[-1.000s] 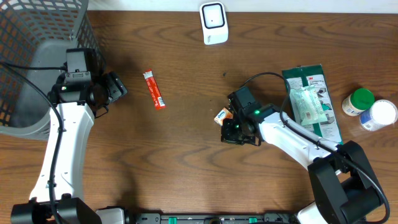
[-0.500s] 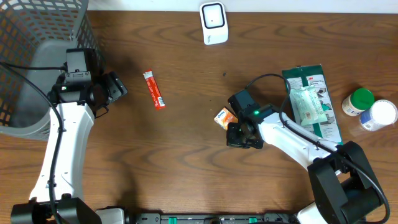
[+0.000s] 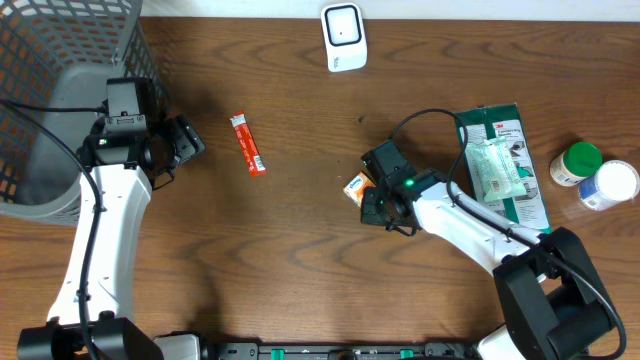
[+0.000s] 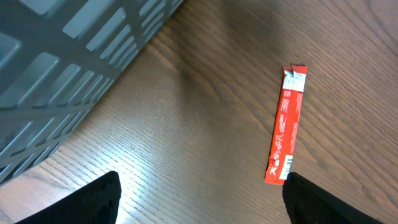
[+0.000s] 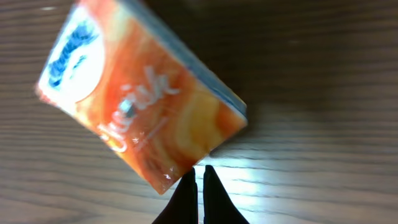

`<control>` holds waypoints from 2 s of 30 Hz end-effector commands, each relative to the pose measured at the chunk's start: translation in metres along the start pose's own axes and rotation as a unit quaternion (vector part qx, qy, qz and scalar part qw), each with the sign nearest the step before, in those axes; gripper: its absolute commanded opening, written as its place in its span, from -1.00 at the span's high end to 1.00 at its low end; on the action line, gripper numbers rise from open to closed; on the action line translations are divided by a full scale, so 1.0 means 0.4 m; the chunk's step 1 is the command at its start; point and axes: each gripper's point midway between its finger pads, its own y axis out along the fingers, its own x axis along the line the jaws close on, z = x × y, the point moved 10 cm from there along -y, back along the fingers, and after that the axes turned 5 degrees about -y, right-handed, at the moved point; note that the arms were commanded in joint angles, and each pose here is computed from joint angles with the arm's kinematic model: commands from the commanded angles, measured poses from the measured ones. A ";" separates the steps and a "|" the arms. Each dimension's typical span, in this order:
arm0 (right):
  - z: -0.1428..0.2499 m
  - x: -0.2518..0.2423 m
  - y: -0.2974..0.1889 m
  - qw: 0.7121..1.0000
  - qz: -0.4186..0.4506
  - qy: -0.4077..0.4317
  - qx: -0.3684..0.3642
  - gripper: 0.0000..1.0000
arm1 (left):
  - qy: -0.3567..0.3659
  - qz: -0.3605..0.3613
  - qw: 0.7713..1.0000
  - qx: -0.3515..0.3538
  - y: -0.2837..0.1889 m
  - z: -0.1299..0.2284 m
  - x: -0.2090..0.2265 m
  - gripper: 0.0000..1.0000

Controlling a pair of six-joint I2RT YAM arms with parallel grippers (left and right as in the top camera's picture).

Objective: Scan the item barcode

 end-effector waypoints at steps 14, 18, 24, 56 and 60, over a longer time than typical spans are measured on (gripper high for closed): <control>0.008 0.071 -0.018 0.997 -0.066 -0.024 -0.017 0.97 | -0.009 -0.003 1.000 -0.011 -0.012 -0.008 0.006 -0.69; -0.010 0.088 -0.066 0.989 -0.130 -0.064 -0.006 0.93 | -0.009 -0.003 1.000 -0.011 -0.012 -0.008 0.006 -0.68; -0.101 0.049 -0.294 0.975 -0.153 -0.136 -0.081 0.10 | -0.009 -0.003 1.000 -0.011 -0.012 -0.008 0.006 -0.68; -0.132 -0.056 0.068 0.978 -0.150 -0.129 0.060 0.32 | -0.009 -0.003 1.000 -0.011 -0.012 -0.008 0.006 -0.69; -0.134 -0.056 0.068 0.978 -0.150 -0.130 0.058 0.61 | -0.009 -0.003 1.000 -0.011 -0.012 -0.008 0.006 -0.68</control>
